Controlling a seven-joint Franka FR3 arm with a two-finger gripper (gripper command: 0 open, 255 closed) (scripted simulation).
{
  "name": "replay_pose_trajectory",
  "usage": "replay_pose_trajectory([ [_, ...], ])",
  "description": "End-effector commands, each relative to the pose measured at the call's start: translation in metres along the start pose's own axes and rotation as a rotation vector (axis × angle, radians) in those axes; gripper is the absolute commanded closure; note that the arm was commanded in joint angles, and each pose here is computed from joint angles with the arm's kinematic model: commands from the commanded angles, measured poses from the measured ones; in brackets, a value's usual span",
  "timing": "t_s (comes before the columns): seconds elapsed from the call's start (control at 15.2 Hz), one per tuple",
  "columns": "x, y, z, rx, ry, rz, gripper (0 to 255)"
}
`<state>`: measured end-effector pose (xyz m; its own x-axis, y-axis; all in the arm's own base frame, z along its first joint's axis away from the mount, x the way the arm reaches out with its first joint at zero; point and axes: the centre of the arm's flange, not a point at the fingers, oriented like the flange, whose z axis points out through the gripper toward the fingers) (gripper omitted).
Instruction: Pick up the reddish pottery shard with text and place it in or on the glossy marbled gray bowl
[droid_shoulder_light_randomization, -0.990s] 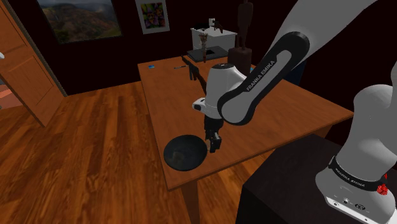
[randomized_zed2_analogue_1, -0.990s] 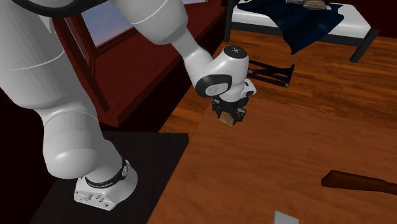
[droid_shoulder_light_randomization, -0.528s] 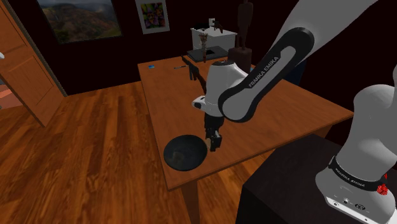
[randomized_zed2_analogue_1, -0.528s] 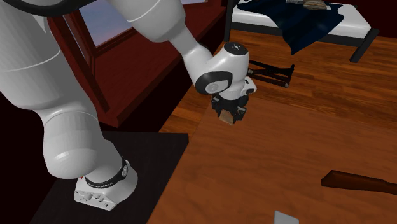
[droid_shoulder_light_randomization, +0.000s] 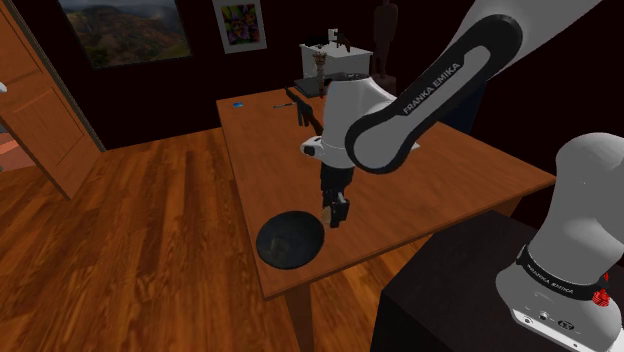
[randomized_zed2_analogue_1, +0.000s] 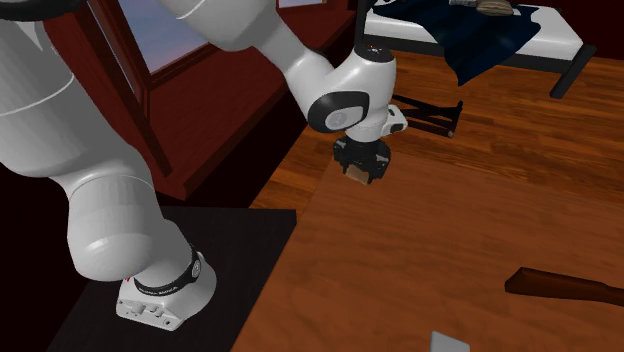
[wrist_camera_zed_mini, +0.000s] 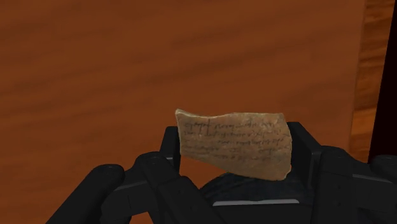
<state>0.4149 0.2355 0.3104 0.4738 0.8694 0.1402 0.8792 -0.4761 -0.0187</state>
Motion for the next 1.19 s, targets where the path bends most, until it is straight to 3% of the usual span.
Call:
replay_pose_trajectory([
  [0.0,0.002,0.0,-0.011,0.0,0.0,0.0,255],
  [0.79,0.01,-0.001,-0.069,0.0,0.0,0.0,255],
  [1.12,0.073,-0.021,-0.062,0.0,0.0,0.0,255],
])
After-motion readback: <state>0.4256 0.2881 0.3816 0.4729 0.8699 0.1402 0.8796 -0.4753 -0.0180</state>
